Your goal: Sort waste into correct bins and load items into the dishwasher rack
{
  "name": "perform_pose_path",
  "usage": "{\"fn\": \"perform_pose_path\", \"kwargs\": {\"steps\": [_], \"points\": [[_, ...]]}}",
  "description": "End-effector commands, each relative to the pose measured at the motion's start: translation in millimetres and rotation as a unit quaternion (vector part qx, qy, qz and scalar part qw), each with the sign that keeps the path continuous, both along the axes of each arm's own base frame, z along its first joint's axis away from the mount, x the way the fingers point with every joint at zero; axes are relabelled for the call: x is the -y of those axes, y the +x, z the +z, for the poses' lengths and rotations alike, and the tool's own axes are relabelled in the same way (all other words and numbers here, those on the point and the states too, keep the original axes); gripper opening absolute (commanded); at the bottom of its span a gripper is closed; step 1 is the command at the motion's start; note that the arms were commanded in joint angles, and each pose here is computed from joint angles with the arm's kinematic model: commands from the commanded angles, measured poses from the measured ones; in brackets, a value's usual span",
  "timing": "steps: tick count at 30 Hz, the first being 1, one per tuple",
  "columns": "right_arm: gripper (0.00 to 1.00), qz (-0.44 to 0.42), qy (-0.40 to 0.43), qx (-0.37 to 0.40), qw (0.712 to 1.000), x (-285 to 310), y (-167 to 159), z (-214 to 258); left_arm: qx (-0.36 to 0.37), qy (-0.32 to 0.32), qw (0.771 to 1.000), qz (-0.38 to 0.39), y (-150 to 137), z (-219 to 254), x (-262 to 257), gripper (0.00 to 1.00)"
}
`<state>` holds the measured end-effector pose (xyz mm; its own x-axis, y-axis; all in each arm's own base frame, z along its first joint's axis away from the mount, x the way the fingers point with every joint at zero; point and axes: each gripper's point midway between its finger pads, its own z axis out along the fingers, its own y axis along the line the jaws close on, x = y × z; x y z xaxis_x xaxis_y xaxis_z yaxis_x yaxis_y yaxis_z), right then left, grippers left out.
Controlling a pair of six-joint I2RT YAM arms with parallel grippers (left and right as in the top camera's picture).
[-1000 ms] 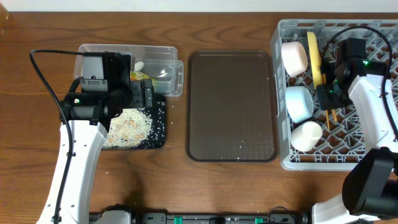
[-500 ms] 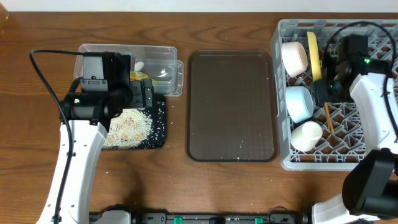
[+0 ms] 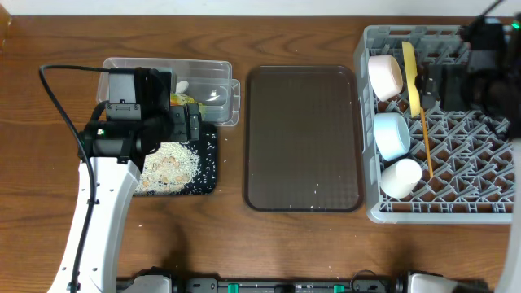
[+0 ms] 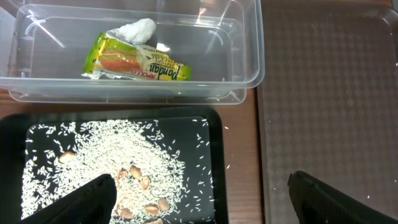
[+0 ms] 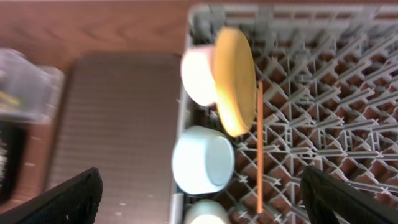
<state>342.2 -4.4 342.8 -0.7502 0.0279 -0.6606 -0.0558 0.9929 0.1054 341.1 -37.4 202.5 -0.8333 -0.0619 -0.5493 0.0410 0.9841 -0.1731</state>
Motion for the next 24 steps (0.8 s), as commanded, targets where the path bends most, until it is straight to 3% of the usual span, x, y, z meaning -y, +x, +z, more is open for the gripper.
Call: {"fn": "perform_pose_path", "kwargs": {"steps": [1,12,18,24], "points": [[0.99,-0.003,0.038,0.016,0.999,-13.4,-18.2,17.4,0.009,0.004,1.000,0.002,3.5,7.2,-2.4,0.91],[0.99,-0.023,0.000,0.023,0.999,-3.5,-64.5,30.7,0.009,0.004,1.000,0.002,3.5,7.2,-2.4,0.91],[0.99,-0.041,-0.025,0.138,0.989,6.2,-49.6,38.8,0.009,0.004,1.000,0.002,3.5,7.2,-2.4,0.91],[0.99,-0.030,-0.027,0.255,0.966,-1.4,-56.9,-3.9,0.009,0.004,1.000,0.002,3.5,7.2,-2.4,0.91]]}}
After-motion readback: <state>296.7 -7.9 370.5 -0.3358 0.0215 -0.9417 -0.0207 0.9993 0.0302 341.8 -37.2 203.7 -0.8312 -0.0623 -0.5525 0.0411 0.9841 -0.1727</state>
